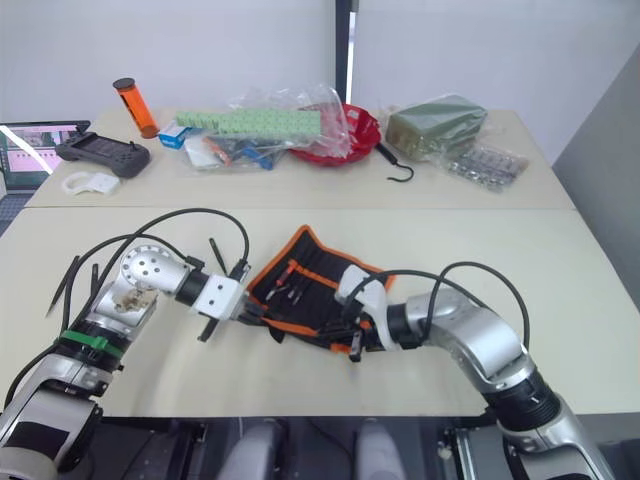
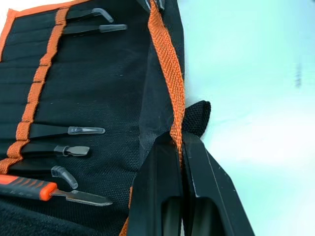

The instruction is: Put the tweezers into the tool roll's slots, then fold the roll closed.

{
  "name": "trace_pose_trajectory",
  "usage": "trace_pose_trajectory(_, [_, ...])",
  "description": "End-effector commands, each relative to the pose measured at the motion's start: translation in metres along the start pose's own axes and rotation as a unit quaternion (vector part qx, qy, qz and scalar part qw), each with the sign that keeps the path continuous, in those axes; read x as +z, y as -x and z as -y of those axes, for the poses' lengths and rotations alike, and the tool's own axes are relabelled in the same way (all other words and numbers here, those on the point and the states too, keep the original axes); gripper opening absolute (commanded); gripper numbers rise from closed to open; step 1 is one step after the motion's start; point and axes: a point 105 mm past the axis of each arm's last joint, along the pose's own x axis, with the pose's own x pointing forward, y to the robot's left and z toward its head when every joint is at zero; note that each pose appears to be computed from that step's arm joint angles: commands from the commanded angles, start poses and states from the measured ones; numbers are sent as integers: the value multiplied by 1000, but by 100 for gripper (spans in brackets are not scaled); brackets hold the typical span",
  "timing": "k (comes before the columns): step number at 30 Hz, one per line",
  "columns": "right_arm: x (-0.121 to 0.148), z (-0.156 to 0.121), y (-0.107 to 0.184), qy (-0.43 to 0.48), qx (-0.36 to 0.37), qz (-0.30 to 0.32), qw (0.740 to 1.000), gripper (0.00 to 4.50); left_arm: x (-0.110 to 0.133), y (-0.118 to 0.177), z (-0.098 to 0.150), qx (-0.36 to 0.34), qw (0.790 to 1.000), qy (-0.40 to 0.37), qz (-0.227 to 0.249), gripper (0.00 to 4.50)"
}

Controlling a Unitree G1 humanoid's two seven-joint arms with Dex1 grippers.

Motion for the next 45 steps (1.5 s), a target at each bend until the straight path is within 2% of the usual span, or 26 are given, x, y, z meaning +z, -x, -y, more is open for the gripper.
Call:
trace_pose_trajectory(1, [-9, -9, -3, -2, 16, -11, 1000, 2, 7, 3, 9, -5, 1000, 5, 7, 0])
trace_pose_trajectory(6, [-19, -12, -7, -26, 26, -18, 999, 2, 1, -10, 26, -33, 999, 17, -11, 0])
trace_pose_trajectory(11, [-23, -13, -9, -49, 33, -15, 998, 2, -4, -17, 29, -37, 999, 25, -22, 0])
trace_pose_trajectory(15, [-25, -12, -10, -52, 31, -13, 998, 2, -3, -16, 26, -26, 998, 54, -13, 0])
trace_pose_trajectory(16, [-25, -12, -10, -53, 31, -13, 998, 0, 0, -14, 24, -24, 997, 67, -5, 46])
trace_pose_trajectory(18, [-27, -13, -10, -56, 32, -14, 998, 0, 3, -9, 23, -27, 996, 80, 5, 84])
trace_pose_trajectory(22, [-28, -14, -10, -60, 37, -15, 997, 0, 11, 3, 26, -38, 991, 122, 35, 222])
trace_pose_trajectory(26, [-32, -14, -11, -63, 39, -24, 997, 0, 27, 15, 17, -14, 978, 180, 106, 356])
trace_pose_trajectory(29, [-31, -16, -11, -63, 45, -23, 997, 0, 45, 25, -5, 39, 956, 223, 185, 448])
trace_pose_trajectory(31, [-31, -17, -11, -62, 51, -21, 997, 0, 51, 26, -16, 67, 946, 234, 214, 448])
trace_pose_trajectory(32, [-30, -18, -10, -61, 54, -21, 996, 0, 52, 26, -18, 75, 940, 244, 225, 431])
trace_pose_trajectory(34, [-29, -19, -9, -59, 58, -19, 996, 0, 53, 22, -17, 73, 935, 263, 228, 371])
trace_pose_trajectory(38, [-26, -21, -7, -52, 60, -17, 997, 0, 40, 4, -11, 84, 940, 279, 177, 234])
trace_pose_trajectory(45, [-23, -23, -6, -30, 68, -17, 997, 0, 33, -26, 9, 60, 943, 301, 127, 2])
